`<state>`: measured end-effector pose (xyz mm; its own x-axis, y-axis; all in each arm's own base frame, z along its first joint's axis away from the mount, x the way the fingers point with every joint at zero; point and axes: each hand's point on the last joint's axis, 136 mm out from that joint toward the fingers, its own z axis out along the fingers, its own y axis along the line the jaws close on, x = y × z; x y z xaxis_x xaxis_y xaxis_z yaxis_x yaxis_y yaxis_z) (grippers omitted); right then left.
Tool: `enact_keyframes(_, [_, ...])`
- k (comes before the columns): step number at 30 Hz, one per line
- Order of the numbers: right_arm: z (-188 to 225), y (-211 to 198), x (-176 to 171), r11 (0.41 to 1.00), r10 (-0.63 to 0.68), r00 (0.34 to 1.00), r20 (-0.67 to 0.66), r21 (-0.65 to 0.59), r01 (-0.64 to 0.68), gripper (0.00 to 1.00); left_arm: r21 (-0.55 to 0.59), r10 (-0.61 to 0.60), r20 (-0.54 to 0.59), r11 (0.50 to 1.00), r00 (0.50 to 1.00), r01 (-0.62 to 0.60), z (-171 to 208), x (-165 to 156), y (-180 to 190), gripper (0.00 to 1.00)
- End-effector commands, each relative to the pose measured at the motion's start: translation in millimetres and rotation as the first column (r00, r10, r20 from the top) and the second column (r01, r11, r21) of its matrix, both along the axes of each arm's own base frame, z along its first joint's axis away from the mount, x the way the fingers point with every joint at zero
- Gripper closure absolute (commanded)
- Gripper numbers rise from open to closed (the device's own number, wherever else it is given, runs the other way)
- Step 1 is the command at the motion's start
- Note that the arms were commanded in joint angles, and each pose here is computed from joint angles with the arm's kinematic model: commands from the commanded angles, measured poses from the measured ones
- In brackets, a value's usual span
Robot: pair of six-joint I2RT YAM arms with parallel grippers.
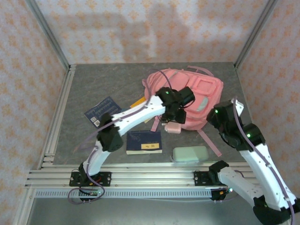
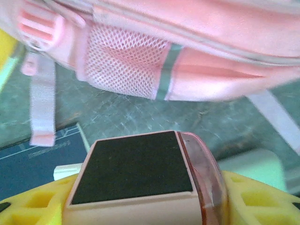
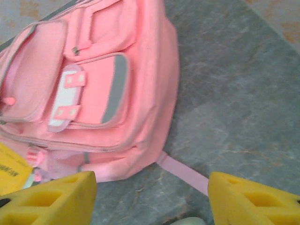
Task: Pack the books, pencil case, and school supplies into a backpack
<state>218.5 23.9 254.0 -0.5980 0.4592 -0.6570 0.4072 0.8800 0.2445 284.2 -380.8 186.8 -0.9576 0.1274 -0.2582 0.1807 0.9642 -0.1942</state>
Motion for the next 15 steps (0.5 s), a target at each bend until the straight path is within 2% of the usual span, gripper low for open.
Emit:
enact_keyframes(1, [-1.3,34.3,29.1,0.992,0.086,0.996,-0.014,0.095,-0.084,0.44,0.011,0.046,0.100,0.999,0.994,-0.047,41.4,7.7,46.0,0.50])
enact_keyframes(6, [-47.3,82.8,64.0,0.962,0.108,0.979,-0.171,0.268,-0.060,0.72,-0.092,0.246,0.181,0.968,0.952,-0.233,77.1,26.3,117.0,0.52])
enact_keyframes(9, [-84.9,97.9,78.7,0.954,0.081,0.956,-0.283,0.301,0.009,0.79,-0.122,0.334,0.209,0.942,0.919,-0.314,90.7,30.1,155.3,0.52])
enact_keyframes(11, [-105.9,95.3,86.4,0.963,0.036,0.943,-0.331,0.264,0.056,0.81,-0.127,0.362,0.212,0.931,0.908,-0.342,94.6,27.9,173.5,0.52])
enact_keyframes(13, [-125.8,83.0,91.8,0.969,-0.040,0.923,-0.384,0.209,0.129,0.88,-0.127,0.383,0.204,0.923,0.901,-0.363,95.8,24.2,188.7,0.52])
enact_keyframes(15, [-143.8,58.9,95.7,0.972,-0.138,0.891,-0.433,0.115,0.206,0.90,-0.122,0.392,0.205,0.920,0.897,-0.374,96.5,19.5,202.3,0.52])
